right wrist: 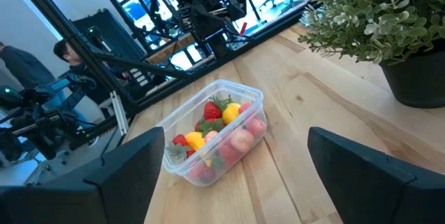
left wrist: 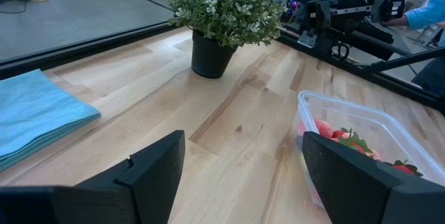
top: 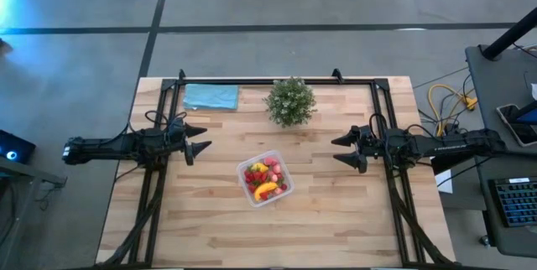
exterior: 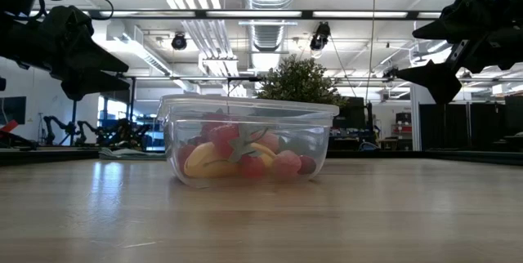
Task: Pick and placing Produce into tupperware
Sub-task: Return to Home Position
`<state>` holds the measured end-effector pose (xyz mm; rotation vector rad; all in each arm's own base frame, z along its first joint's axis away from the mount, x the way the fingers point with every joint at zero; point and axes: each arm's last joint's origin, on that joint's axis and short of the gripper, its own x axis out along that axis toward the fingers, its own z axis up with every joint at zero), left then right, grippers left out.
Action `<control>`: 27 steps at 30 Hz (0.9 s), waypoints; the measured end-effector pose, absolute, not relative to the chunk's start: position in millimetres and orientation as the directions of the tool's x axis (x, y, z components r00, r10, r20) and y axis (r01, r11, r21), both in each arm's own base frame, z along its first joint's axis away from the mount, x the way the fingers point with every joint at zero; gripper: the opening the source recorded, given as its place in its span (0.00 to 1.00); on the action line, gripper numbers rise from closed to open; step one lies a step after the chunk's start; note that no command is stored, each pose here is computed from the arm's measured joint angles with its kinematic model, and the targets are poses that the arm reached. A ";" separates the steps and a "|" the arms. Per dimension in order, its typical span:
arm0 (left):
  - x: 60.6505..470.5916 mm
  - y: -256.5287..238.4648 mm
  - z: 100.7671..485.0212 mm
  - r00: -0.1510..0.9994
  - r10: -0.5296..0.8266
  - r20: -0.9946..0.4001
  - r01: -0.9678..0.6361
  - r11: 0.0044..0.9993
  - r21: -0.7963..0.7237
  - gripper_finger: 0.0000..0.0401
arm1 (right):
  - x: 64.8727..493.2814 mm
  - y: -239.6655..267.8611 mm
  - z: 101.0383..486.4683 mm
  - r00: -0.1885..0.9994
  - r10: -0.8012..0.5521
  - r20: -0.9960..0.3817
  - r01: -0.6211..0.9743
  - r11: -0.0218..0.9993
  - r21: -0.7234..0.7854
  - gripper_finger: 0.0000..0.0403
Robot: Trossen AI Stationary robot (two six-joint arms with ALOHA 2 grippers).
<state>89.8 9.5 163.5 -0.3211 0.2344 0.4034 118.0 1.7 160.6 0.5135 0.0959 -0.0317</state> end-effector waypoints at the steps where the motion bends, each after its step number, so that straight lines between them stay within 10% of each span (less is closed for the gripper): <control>1: 89.8 9.5 163.5 0.894 0.345 -0.285 -0.419 0.871 -0.258 0.69 | 118.0 1.7 160.5 0.995 -0.006 -0.100 0.055 0.871 0.489 0.86; 27: 89.8 9.5 163.5 0.894 0.346 -0.285 -0.419 0.871 -0.258 0.69 | 118.0 1.7 160.5 0.995 -0.007 -0.100 0.055 0.871 0.489 0.86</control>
